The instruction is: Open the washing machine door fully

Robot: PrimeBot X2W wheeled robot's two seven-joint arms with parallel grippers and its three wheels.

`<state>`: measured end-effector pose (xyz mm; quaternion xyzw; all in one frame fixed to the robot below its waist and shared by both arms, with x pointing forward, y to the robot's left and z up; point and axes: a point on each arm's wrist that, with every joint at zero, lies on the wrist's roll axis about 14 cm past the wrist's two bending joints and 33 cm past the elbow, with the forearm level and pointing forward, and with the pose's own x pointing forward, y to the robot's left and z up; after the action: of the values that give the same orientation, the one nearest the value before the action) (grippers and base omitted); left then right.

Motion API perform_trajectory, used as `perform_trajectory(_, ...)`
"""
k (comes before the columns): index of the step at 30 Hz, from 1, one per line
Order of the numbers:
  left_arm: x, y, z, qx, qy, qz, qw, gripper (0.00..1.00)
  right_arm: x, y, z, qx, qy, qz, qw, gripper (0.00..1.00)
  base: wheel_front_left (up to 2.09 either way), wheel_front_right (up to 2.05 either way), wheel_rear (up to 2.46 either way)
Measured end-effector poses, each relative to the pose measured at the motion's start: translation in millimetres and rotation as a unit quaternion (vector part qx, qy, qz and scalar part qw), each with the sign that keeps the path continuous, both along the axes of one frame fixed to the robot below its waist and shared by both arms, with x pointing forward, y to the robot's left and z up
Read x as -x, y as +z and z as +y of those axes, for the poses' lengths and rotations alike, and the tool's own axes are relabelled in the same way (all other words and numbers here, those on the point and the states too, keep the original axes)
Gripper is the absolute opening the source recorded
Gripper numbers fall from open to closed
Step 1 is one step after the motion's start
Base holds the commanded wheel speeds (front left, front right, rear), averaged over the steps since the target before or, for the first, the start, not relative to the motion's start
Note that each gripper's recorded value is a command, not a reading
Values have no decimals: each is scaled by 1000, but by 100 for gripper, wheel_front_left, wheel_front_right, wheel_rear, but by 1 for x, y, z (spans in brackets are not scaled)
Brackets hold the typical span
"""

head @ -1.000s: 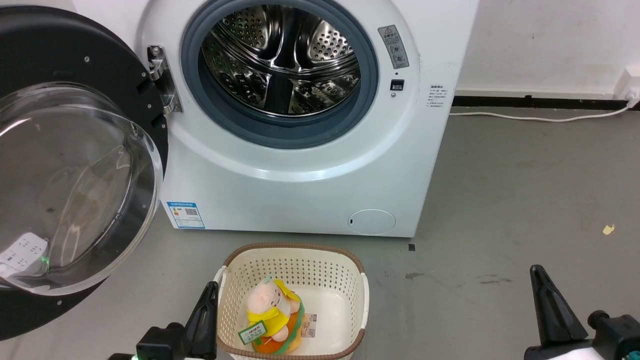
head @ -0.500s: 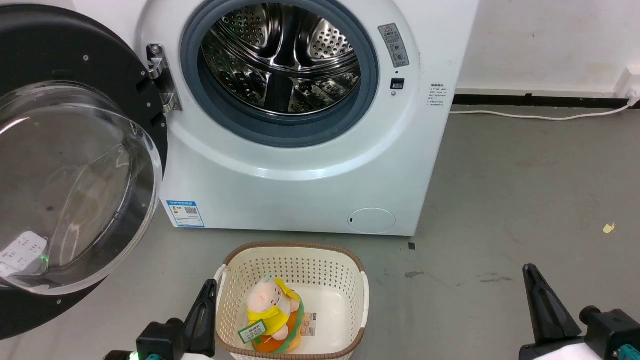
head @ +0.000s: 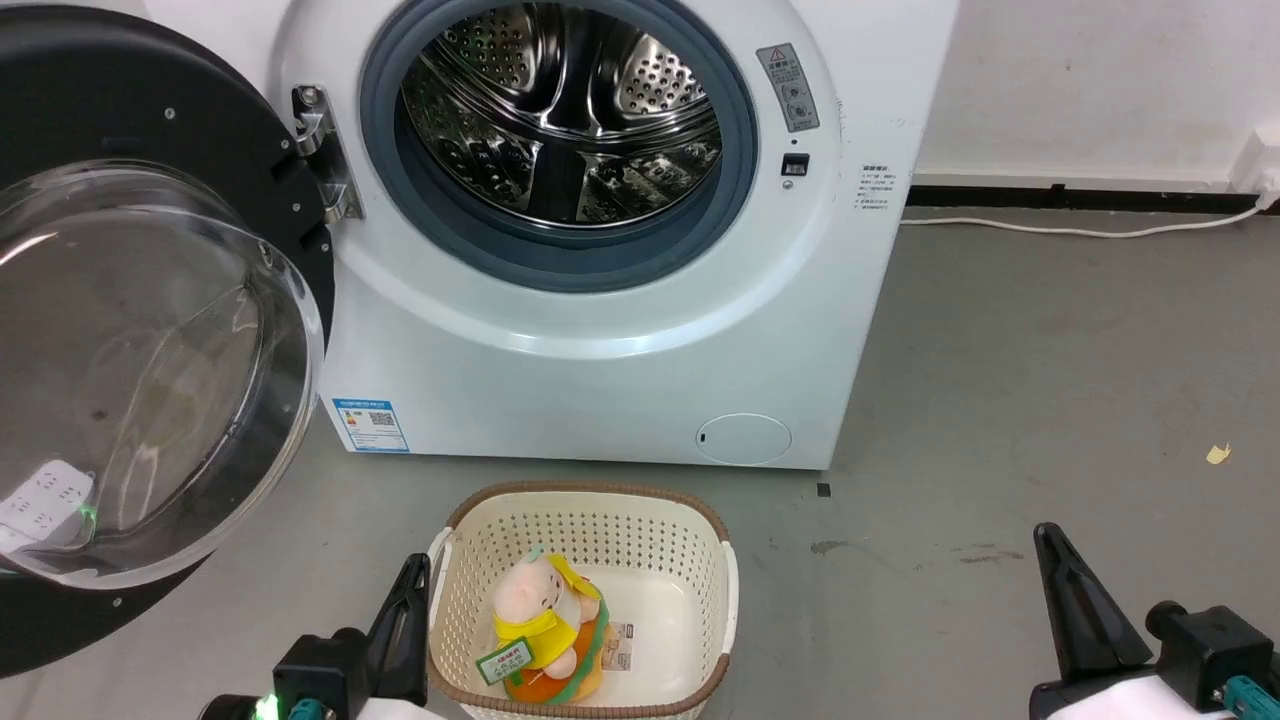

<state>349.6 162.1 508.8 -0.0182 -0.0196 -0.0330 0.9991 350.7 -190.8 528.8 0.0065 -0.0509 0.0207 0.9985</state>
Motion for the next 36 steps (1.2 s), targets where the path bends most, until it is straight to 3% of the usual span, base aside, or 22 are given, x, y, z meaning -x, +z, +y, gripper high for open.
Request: perform_trajectory(36, -11, 8, 7, -20, 14, 8, 1000, 0, -8, -4, 13, 16, 19, 28, 999, 0, 0, 0, 0)
